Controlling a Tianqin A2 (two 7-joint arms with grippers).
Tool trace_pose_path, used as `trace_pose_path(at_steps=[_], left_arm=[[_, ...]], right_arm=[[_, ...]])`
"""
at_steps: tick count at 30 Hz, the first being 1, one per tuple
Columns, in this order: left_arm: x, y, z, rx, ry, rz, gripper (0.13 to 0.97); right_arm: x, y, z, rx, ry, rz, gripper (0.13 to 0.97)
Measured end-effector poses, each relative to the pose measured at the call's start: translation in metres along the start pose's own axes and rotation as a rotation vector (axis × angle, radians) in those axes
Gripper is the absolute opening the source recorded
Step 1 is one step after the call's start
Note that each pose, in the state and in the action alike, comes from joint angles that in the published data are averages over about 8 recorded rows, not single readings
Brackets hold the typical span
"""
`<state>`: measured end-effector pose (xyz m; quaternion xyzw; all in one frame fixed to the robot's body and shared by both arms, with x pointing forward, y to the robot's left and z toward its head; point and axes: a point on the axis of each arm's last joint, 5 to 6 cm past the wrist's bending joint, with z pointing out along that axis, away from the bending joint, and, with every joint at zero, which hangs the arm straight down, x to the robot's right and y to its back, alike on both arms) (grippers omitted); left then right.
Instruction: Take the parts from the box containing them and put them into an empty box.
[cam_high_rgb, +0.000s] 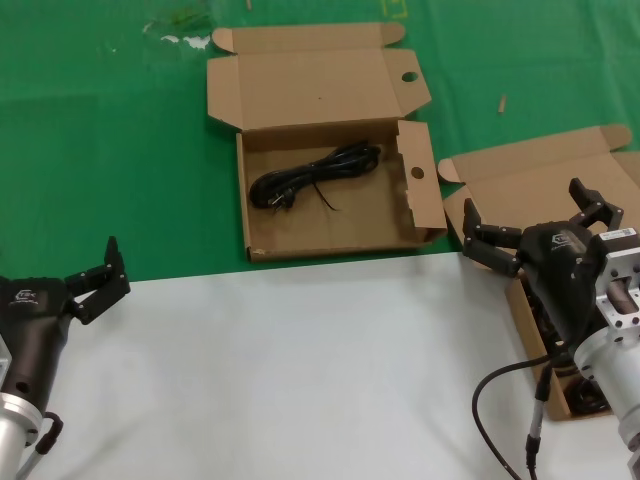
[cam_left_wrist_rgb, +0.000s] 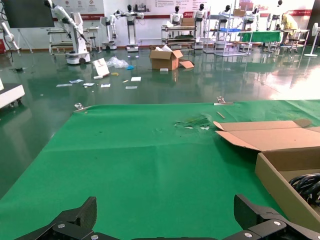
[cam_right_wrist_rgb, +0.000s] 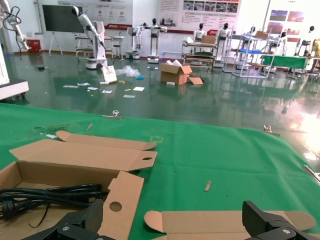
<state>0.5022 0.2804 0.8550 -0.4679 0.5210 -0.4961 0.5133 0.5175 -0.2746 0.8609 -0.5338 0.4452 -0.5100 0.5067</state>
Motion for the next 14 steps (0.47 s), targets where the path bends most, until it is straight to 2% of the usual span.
trace_pose_path(at_steps=[14], left_arm=[[0.0000,0.0000,0.0000,0.000,0.000,0.000,0.966]], right_arm=[[0.0000,0.0000,0.0000,0.000,0.000,0.000,0.966]])
